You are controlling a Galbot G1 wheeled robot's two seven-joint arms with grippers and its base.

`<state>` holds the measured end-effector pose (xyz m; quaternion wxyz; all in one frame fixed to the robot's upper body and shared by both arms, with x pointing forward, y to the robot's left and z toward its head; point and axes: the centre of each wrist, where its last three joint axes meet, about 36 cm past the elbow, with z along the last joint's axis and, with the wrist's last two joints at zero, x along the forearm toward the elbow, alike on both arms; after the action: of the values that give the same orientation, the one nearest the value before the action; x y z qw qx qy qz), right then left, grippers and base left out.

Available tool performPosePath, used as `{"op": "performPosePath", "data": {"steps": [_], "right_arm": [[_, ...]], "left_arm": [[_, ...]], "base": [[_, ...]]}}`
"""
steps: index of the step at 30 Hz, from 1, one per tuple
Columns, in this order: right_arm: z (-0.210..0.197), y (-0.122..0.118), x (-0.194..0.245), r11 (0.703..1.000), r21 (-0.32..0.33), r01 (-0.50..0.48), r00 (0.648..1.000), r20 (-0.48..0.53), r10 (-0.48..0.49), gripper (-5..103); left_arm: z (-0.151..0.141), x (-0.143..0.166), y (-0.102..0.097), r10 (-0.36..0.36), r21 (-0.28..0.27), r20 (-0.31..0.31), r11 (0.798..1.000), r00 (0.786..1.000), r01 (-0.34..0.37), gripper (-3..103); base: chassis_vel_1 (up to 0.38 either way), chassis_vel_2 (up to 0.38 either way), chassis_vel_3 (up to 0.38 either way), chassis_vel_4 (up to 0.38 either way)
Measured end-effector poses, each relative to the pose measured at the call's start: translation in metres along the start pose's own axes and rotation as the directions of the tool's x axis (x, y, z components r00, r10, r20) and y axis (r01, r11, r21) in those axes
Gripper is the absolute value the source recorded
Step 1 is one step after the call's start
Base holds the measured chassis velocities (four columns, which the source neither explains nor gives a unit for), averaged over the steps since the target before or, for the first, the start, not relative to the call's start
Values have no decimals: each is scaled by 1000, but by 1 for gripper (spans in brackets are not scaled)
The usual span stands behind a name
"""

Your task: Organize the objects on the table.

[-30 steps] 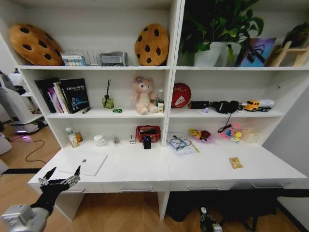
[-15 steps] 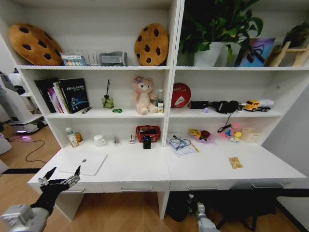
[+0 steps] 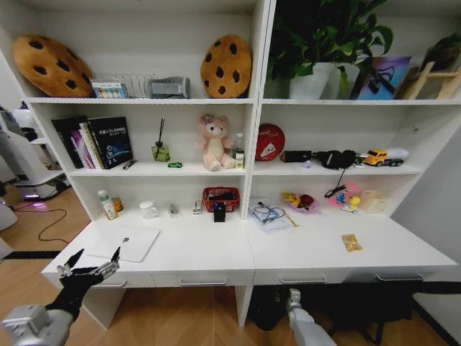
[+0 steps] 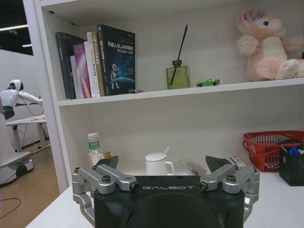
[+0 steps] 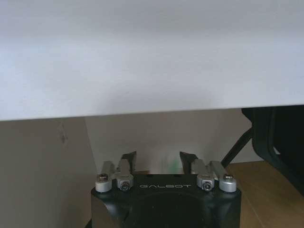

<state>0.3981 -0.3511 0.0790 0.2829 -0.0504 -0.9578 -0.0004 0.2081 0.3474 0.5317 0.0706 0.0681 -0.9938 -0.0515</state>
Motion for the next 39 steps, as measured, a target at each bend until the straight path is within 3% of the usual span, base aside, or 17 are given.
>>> {"op": "performPosePath", "data": {"steps": [2, 5, 6, 9, 11, 15, 17, 18, 20, 22, 25, 31, 33, 34, 36, 37, 39], "right_arm": [[2, -2, 2, 1000, -1, -3, 1000, -3, 3, 58], [21, -5, 17, 1000, 11, 9, 1000, -28, -9, 75], [21, -5, 17, 1000, 11, 9, 1000, -28, -9, 75], [53, -2, 42, 999, 39, 25, 998, -63, -23, 91], [67, -2, 54, 998, 51, 23, 997, -74, -19, 96], [93, -5, 81, 996, 86, -1, 997, -78, 8, 100], [119, -18, 124, 985, 171, -17, 999, -35, 23, 100], [119, -18, 124, 985, 171, -17, 999, -35, 23, 100], [131, -32, 177, 969, 248, -9, 1000, 24, 3, 100], [128, -36, 203, 969, 247, -11, 997, 74, -8, 100], [105, -43, 266, 974, 223, 49, 979, 180, -91, 100], [39, -45, 330, 977, 203, 58, 927, 353, -128, 100], [-14, -40, 351, 985, 161, 55, 872, 472, -125, 100], [-14, -40, 351, 985, 161, 55, 872, 472, -125, 100], [-66, -38, 367, 990, 134, 44, 832, 544, -111, 100], [-66, -38, 367, 990, 134, 44, 832, 544, -111, 100], [-122, -33, 376, 993, 118, 8, 800, 595, -77, 100]], "left_arm": [[0, 0, 0, 0, 0, 0, 1000, 1000, 0, 100], [0, 0, 0, 0, 0, 0, 1000, 1000, 0, 100], [0, 0, 0, 0, 0, 0, 1000, 1000, 0, 100], [0, 0, 0, 0, 0, 0, 1000, 1000, 0, 100], [0, 0, 0, 0, 0, 0, 1000, 1000, 0, 100], [0, 0, 0, 0, 0, 0, 1000, 1000, 0, 100], [0, 0, 0, 0, 0, 0, 1000, 1000, 0, 100], [0, 0, 0, 0, 0, 0, 1000, 1000, 0, 100], [0, 0, 0, 0, 0, 0, 1000, 1000, 0, 100], [0, 0, 0, 0, 0, 0, 1000, 1000, 0, 100], [0, 0, 0, 0, 0, 0, 1000, 1000, 0, 100], [0, 0, 0, 0, 0, 0, 1000, 1000, 0, 100], [0, 0, 0, 0, 0, 0, 1000, 1000, 0, 100], [0, 0, 0, 0, 0, 0, 1000, 1000, 0, 100], [0, 0, 0, 0, 0, 0, 1000, 1000, 0, 100], [0, 0, 0, 0, 0, 0, 1000, 1000, 0, 100], [0, 0, 0, 0, 0, 0, 1000, 1000, 0, 100]], "base": [[0, 0, 0, 0], [0, 0, 0, 0], [0, 0, 0, 0], [0, 0, 0, 0], [0, 0, 0, 0], [0, 0, 0, 0], [0, 0, 0, 0], [0, 0, 0, 0], [0, 0, 0, 0], [0, 0, 0, 0], [0, 0, 0, 0], [0, 0, 0, 0], [0, 0, 0, 0], [0, 0, 0, 0], [0, 0, 0, 0], [0, 0, 0, 0], [0, 0, 0, 0]]}}
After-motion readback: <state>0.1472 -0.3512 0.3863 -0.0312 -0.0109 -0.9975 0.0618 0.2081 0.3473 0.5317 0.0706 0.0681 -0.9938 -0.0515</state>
